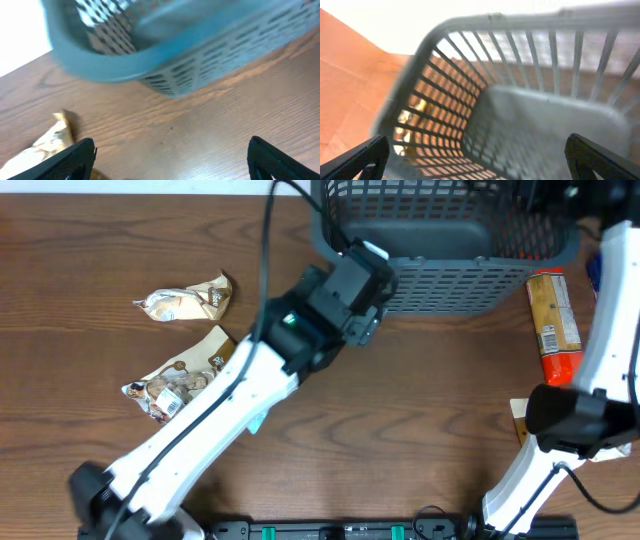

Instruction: Pack container

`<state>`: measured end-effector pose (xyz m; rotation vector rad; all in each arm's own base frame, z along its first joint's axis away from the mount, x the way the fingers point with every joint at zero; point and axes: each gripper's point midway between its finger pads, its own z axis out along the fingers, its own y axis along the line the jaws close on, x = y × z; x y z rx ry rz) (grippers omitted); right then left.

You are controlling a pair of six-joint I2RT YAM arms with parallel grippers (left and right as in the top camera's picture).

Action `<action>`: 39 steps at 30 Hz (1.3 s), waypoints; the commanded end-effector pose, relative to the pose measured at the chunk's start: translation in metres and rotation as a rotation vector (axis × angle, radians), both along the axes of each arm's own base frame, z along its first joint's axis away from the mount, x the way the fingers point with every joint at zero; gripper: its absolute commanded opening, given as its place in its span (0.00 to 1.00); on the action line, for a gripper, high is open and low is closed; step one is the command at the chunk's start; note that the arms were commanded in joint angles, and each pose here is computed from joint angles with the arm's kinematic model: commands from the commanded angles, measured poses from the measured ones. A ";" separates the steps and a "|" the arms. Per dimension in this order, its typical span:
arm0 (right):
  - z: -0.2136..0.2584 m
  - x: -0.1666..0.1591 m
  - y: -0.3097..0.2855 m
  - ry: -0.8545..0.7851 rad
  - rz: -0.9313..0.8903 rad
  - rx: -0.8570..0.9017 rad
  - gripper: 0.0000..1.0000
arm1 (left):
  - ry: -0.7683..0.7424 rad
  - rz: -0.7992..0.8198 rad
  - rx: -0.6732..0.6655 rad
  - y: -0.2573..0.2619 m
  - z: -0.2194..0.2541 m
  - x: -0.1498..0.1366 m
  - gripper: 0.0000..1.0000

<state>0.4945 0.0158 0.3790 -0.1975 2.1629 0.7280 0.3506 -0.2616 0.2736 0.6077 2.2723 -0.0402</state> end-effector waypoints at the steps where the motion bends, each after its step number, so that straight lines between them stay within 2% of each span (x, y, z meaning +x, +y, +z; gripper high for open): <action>1: 0.062 -0.022 -0.017 -0.141 -0.055 -0.017 0.99 | -0.115 0.067 -0.013 0.034 0.049 -0.010 0.87; 4: 0.083 -0.044 -0.058 -0.166 -0.234 -0.124 0.99 | -0.163 0.115 0.005 0.059 0.069 -0.021 0.87; 7: 0.083 -0.076 -0.110 -0.113 -0.451 -0.256 0.99 | -0.190 0.167 0.048 0.085 0.081 -0.033 0.97; 11: 0.066 -0.117 -0.148 -0.003 -0.534 -0.382 0.99 | -0.187 0.191 0.091 0.106 0.085 -0.047 0.99; 18: 0.031 -0.134 -0.209 0.169 -0.685 -0.442 0.99 | -0.158 0.186 0.127 0.116 0.081 -0.058 0.99; 26: -0.064 -0.141 -0.249 0.461 -0.592 -0.473 0.99 | -0.102 0.144 0.237 0.127 0.068 -0.069 0.98; 28: -0.092 -0.148 -0.265 0.552 -0.615 -0.499 0.84 | -0.085 0.141 0.255 0.130 0.065 -0.072 0.98; 29: -0.105 -0.152 -0.271 0.600 -0.622 -0.513 0.83 | -0.078 0.139 0.264 0.132 0.063 -0.073 0.99; 30: -0.116 -0.156 -0.276 0.636 -0.628 -0.528 0.99 | -0.072 0.139 0.270 0.133 0.062 -0.074 0.99; 33: -0.146 -0.162 -0.280 0.715 -0.615 -0.517 0.99 | -0.067 0.138 0.276 0.134 0.061 -0.075 0.99; 39: -0.180 -0.147 -0.284 0.704 -0.583 -0.524 0.99 | -0.091 0.167 0.301 0.140 0.065 -0.073 0.99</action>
